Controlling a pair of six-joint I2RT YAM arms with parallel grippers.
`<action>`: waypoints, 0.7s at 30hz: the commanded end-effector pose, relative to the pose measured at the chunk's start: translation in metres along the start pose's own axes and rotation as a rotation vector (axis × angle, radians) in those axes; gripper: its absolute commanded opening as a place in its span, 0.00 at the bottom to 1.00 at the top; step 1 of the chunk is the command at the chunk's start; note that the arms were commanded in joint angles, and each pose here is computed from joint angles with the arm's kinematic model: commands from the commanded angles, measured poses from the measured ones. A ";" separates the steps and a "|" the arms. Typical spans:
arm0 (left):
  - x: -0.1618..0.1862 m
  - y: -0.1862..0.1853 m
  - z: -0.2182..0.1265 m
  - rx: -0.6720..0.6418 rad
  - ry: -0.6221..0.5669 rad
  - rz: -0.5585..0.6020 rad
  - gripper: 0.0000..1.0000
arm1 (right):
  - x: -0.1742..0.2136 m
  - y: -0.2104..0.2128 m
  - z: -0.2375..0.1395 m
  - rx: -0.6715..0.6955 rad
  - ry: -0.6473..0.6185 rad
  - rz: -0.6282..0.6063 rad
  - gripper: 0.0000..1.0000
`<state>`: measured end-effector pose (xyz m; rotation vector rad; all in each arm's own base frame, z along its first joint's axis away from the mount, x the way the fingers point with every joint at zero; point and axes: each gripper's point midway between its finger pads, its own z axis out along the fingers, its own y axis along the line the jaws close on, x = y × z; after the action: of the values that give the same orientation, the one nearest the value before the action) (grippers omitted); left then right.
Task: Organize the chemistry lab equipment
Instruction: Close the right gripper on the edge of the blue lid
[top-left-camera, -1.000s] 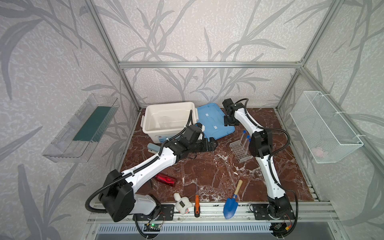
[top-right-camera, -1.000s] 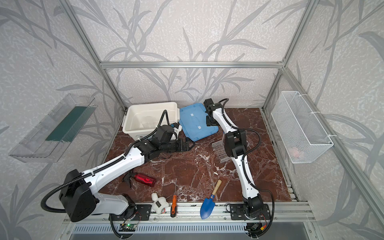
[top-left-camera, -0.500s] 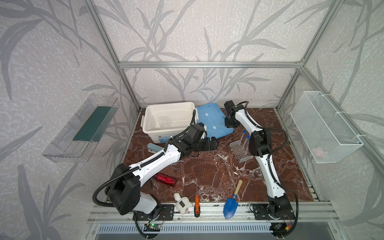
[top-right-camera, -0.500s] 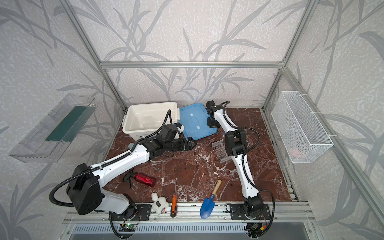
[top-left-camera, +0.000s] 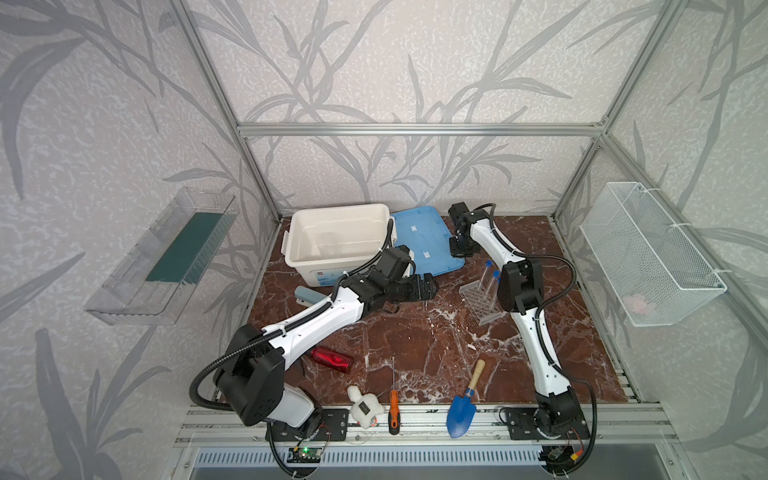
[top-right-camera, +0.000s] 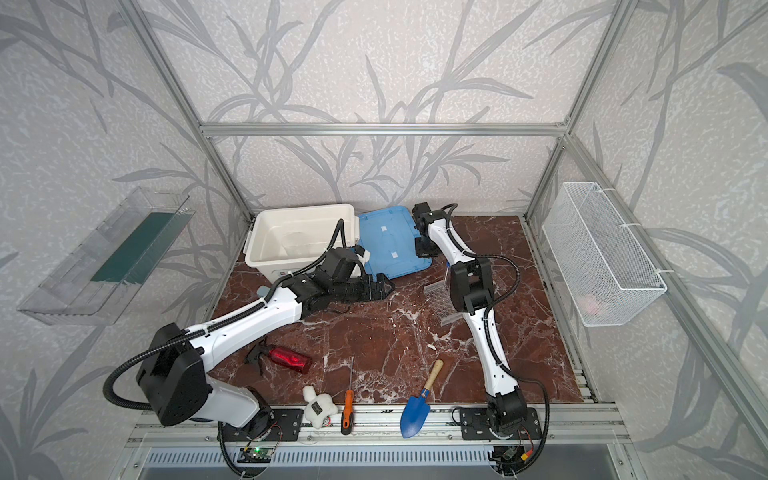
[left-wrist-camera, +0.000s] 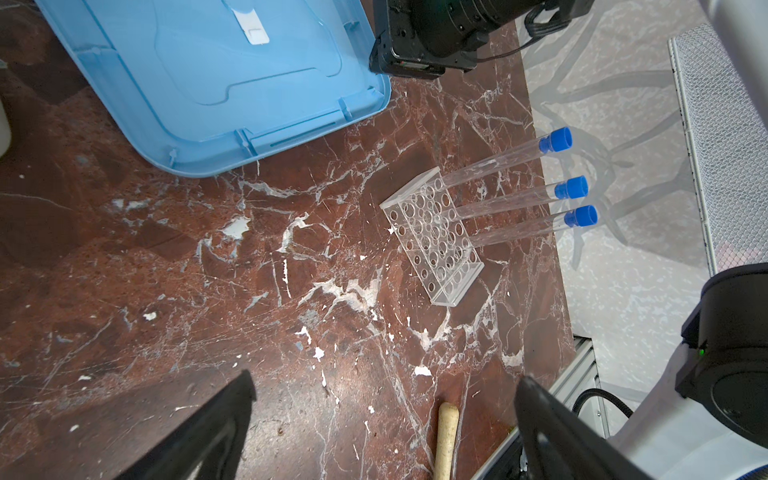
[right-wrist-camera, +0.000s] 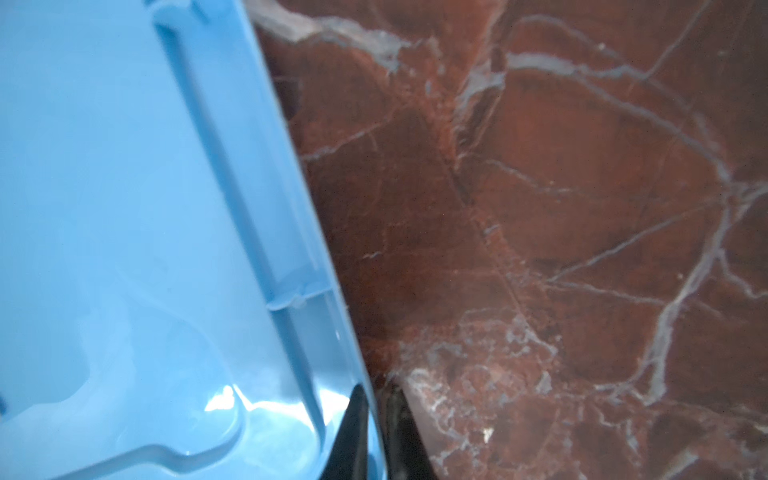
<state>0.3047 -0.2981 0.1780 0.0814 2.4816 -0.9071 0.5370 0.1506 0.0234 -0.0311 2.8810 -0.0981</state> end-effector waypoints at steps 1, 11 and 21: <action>-0.011 -0.012 -0.005 0.026 -0.031 0.010 0.99 | 0.017 -0.006 0.002 0.048 0.058 -0.041 0.09; -0.011 -0.013 -0.012 0.029 -0.045 0.013 0.99 | 0.037 -0.011 -0.023 0.081 0.112 -0.096 0.10; -0.010 -0.012 -0.015 0.028 -0.053 0.016 0.99 | 0.036 -0.012 -0.018 0.083 0.087 -0.106 0.24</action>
<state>0.3041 -0.2974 0.1839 0.0828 2.4664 -0.9150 0.4970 0.1399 0.0212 -0.1481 2.9733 -0.2393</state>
